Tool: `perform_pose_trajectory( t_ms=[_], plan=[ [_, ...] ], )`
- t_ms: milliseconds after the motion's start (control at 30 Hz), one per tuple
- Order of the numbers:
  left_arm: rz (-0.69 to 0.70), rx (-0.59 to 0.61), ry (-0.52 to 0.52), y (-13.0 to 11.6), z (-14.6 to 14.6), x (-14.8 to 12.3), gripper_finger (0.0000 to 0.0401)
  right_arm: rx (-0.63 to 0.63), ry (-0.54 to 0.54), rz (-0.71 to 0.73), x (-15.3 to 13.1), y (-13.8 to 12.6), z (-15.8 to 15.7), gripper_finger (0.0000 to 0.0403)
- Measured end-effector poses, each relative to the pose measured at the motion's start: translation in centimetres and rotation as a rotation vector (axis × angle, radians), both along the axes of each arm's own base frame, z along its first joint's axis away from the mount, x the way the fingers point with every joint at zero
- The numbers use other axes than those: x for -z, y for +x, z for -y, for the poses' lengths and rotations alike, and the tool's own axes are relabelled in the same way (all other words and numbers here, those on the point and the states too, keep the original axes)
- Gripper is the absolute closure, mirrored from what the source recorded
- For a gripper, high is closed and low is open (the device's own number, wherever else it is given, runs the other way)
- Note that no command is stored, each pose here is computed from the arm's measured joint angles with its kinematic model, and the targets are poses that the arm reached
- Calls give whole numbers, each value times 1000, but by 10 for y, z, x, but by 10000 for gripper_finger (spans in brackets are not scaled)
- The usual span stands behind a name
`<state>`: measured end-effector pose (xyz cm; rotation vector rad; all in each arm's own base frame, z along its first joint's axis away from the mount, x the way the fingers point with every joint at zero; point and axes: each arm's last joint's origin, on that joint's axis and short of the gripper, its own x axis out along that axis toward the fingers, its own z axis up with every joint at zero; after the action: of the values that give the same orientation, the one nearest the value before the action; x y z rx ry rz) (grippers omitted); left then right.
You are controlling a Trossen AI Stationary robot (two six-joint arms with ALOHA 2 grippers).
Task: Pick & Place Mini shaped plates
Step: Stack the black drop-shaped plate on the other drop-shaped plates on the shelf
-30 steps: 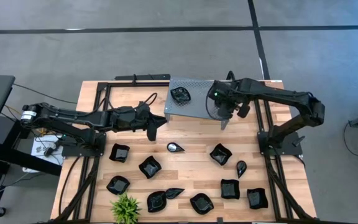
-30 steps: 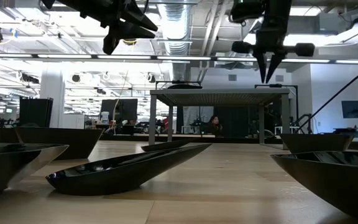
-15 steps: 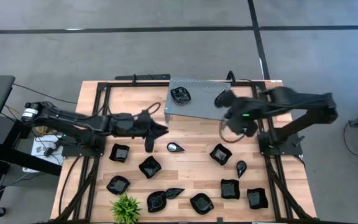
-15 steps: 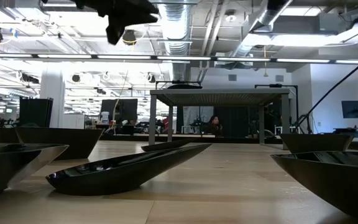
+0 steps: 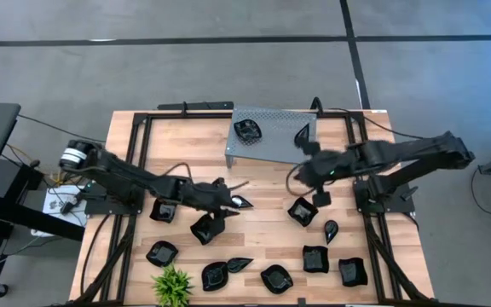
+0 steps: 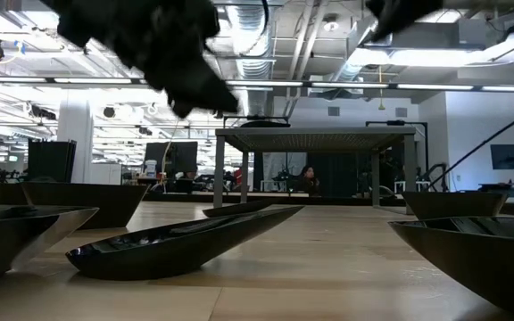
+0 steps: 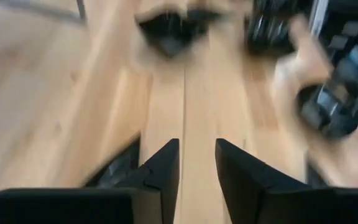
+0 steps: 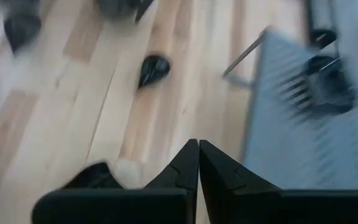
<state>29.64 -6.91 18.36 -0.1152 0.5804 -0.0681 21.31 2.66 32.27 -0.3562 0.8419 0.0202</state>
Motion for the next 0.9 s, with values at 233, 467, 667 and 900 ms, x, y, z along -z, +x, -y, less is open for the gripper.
perform_pose_trajectory(
  t_ms=[233,467,667,900],
  plan=[
    [-121,-21,77,8,0,38,267,-14,94,-44,50,32,-17,401],
    [-181,-34,178,11,-2,59,277,-35,61,-125,70,63,-20,373],
    [-228,-78,240,11,-4,74,292,-30,49,-180,73,76,-21,322],
    [-226,-96,280,11,-6,74,330,-13,28,-185,73,77,-20,270]
  ],
)
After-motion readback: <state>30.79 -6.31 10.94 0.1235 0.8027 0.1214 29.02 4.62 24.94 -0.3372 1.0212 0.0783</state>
